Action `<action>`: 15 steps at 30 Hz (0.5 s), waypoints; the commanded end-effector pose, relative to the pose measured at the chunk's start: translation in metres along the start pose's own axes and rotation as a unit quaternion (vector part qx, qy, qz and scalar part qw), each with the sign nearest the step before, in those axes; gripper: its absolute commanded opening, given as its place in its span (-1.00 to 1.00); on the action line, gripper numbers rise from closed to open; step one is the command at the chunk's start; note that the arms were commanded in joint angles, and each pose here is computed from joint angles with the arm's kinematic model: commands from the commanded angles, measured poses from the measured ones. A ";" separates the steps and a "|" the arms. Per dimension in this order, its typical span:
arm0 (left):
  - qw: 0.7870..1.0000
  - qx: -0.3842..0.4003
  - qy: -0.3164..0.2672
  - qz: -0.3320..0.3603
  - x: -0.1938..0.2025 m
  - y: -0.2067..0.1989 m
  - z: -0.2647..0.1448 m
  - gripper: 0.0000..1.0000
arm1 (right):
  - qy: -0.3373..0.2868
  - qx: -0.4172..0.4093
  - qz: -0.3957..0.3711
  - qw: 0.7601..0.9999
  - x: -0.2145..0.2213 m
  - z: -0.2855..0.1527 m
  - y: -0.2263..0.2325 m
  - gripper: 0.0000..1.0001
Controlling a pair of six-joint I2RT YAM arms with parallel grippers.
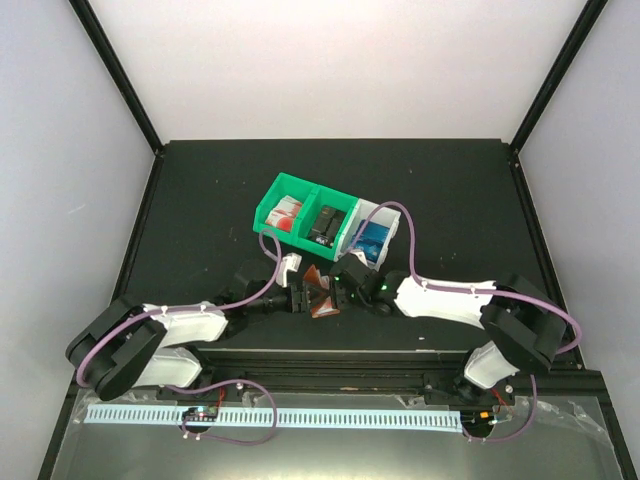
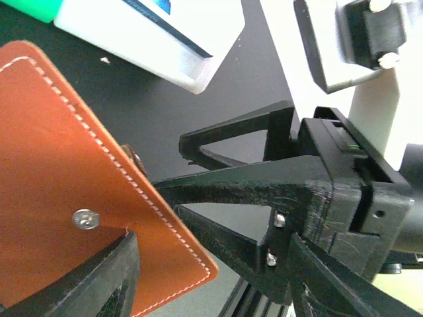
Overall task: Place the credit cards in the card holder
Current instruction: Close the card holder at the center of the board.
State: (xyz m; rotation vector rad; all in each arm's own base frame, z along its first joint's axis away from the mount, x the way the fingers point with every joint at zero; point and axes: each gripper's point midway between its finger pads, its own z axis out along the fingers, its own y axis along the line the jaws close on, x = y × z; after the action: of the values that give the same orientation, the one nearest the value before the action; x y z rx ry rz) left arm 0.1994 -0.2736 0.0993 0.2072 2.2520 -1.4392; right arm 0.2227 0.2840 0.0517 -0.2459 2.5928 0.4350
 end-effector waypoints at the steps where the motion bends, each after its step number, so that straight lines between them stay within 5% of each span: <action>1: 1.000 0.014 -0.008 0.018 -0.012 -0.008 0.006 0.23 | -0.007 0.005 -0.024 1.000 -0.007 0.004 0.005 0.30; 7: 1.000 0.026 -0.004 0.000 -0.012 -0.007 0.009 -0.15 | -0.018 0.051 -0.012 0.998 -0.011 0.008 -0.009 0.23; 15: 1.000 0.021 0.005 -0.015 -0.008 0.001 0.014 -0.33 | -0.058 0.111 0.003 0.992 -0.024 -0.005 -0.032 0.03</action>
State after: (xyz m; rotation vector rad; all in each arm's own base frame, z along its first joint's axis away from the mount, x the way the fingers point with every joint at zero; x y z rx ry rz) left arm 0.2032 -0.2762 0.0815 0.1648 2.3075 -1.4622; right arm 0.2368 0.2665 0.0428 -0.2039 2.5740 0.2427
